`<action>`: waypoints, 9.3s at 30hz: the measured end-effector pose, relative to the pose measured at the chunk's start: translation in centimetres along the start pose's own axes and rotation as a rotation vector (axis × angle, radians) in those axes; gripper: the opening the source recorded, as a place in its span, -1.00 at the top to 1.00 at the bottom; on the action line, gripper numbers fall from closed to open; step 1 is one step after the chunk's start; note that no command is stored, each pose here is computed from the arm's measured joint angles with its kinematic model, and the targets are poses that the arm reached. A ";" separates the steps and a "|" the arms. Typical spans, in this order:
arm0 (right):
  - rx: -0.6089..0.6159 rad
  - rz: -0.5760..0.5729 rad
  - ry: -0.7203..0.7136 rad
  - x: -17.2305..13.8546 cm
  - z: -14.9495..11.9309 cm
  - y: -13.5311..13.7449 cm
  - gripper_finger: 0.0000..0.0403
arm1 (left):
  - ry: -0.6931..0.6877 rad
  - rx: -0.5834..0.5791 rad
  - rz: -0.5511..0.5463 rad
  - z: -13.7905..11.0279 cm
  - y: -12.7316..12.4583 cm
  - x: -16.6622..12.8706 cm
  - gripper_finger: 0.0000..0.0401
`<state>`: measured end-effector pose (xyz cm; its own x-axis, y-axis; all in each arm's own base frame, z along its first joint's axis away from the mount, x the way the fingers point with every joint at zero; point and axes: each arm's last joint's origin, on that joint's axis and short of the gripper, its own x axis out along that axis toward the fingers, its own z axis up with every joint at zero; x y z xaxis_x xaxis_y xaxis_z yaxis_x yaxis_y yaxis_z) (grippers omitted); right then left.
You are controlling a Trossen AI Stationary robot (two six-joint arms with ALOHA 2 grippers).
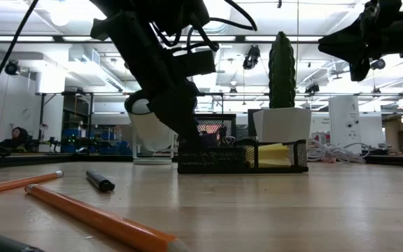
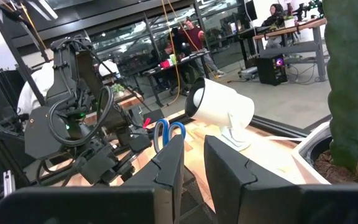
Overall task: Pick and place office supplies into organizer
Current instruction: Put the blue eraser into the black desk organizer, then put the black binder clip into the black desk organizer
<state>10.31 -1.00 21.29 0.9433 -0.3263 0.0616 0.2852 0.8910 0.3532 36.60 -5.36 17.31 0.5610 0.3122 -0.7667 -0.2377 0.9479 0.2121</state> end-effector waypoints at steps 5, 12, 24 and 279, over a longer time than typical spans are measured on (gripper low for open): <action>0.000 0.000 0.000 0.0 0.0 0.0 0.73 | 0.001 -0.001 -0.007 0.0 0.0 0.0 0.81; 0.000 0.000 0.000 0.0 0.0 0.0 0.73 | 0.000 -0.002 -0.009 0.1 0.0 0.0 0.80; 0.000 0.000 0.000 0.0 0.0 0.0 0.73 | -0.054 -0.023 -0.013 1.7 0.1 -1.0 0.79; 0.043 -0.038 0.049 0.4 -0.6 -0.1 0.73 | -0.247 -0.155 -0.188 3.2 5.8 -6.8 1.00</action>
<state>10.79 -1.05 20.76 0.9393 -0.3430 0.0019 0.3145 0.8635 0.3942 33.95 -1.81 25.66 0.7771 0.1566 -0.6095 -0.2185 0.9754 -0.0279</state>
